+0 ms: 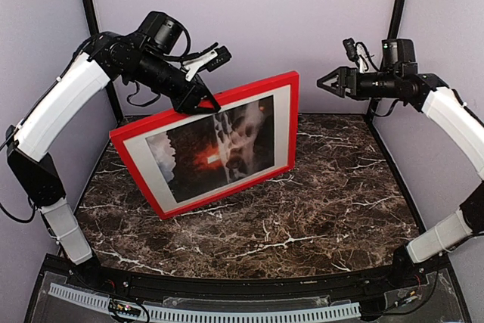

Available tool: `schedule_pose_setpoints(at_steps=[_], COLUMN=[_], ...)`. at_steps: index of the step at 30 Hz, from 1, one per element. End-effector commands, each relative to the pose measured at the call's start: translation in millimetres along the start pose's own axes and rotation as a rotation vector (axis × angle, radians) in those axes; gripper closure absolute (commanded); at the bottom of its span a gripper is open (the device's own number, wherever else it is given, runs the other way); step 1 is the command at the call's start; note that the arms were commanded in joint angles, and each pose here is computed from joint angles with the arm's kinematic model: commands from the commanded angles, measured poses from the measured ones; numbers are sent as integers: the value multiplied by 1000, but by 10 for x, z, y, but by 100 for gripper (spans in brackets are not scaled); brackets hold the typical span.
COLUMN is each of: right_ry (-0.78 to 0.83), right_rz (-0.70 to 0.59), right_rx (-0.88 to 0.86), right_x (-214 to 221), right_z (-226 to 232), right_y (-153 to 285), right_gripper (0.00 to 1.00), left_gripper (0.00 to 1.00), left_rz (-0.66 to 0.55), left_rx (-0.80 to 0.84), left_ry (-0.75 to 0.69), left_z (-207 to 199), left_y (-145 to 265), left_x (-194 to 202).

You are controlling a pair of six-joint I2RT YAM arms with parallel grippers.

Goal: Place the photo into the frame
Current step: Turn over the photo frame.

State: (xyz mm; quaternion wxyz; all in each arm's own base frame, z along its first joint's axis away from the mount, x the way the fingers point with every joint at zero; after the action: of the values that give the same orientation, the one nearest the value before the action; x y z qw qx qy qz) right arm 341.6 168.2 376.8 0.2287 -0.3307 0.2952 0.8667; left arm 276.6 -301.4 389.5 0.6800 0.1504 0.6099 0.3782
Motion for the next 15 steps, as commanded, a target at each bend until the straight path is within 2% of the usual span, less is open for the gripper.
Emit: schedule_pose_setpoints(at_steps=[1, 8, 15], right_ry=[192, 484, 650], right_rz=[15, -14, 108], right_rx=[-180, -216, -220], right_x=[18, -68, 14], right_z=[432, 796, 1003], right_y=[28, 157, 37], right_gripper=[16, 10, 8], left_gripper=[100, 100, 100], left_rz=[-197, -171, -154], left_rx=[78, 120, 147], left_ry=[-76, -109, -113], left_z=[-95, -115, -122], left_y=[332, 235, 141], left_x=[-317, -263, -228])
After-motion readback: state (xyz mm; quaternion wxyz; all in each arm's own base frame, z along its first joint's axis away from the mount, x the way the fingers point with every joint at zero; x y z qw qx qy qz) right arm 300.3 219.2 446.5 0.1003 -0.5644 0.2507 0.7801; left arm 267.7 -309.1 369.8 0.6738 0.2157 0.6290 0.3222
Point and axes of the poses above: each gripper's point midway between its finger pads, its own y axis back along the fingers, its own z axis along the line the jaws close on, x = y × z, the point moved 4 cm from there along y, back along the fingers, and after that the axes turned 14 degrees about -y, right-handed, at the moved point
